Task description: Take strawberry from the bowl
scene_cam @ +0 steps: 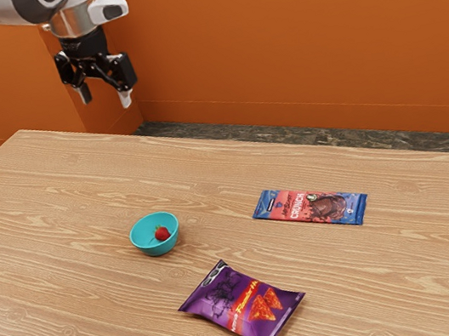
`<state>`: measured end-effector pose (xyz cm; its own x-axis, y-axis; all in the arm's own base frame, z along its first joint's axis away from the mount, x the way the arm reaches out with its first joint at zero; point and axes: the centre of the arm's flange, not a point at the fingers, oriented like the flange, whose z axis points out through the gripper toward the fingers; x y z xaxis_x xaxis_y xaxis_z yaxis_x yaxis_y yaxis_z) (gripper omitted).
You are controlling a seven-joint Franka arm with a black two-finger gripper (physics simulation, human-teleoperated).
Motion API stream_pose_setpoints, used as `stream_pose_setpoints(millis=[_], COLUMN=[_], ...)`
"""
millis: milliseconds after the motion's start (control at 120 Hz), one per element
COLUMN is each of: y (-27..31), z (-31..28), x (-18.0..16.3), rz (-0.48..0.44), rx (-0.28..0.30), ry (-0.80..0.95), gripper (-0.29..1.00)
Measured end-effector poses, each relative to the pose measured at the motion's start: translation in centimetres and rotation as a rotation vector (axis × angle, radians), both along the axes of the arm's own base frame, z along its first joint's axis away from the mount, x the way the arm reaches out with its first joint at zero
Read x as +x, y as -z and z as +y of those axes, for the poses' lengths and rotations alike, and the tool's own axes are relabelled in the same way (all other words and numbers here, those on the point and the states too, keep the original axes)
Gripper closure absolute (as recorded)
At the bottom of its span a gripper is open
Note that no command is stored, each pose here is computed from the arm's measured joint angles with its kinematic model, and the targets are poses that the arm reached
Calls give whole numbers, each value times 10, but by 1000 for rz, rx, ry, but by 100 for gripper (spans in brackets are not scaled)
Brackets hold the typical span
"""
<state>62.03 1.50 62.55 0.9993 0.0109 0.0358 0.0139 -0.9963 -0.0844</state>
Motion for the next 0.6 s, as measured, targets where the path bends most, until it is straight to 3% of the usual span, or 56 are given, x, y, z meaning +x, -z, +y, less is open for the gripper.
stream_pose_setpoints(millis=[200, 600], y=[10, 168], z=[-4, -2], x=[4, 53], rz=[-17, -36], rx=[-3, -43], ry=[-35, -496], gripper=[2, 2])
